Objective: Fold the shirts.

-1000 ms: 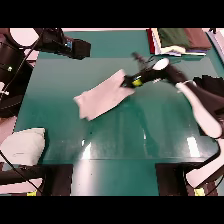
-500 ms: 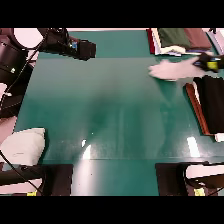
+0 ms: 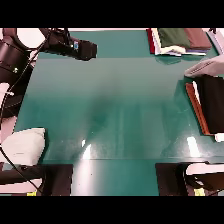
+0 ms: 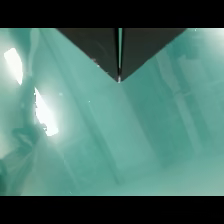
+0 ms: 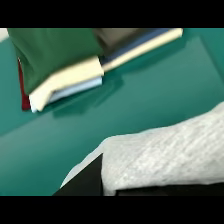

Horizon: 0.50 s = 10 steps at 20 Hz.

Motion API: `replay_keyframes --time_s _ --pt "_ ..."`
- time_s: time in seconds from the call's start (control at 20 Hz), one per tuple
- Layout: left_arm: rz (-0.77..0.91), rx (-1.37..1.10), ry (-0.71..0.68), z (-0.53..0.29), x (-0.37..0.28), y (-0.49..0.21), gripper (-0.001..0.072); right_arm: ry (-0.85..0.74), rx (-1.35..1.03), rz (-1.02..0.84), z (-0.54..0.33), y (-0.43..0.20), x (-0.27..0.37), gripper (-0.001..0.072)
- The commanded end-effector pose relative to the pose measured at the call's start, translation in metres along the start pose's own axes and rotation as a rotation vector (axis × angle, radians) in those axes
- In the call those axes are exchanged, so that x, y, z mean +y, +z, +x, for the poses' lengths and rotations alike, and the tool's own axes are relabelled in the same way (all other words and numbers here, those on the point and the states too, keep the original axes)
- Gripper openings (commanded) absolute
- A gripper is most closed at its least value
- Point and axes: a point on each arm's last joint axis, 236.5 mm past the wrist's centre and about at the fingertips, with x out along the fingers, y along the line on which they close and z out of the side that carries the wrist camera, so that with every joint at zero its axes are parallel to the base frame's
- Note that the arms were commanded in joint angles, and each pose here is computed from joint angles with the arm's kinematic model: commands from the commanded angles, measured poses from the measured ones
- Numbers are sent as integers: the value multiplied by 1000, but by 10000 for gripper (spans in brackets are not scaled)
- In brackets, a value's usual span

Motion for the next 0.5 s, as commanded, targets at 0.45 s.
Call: replay_keyframes --time_s 0.45 --pt "4 31 -4 1 -1 -7 24 -184 31 -143 -86 -1 -11 15"
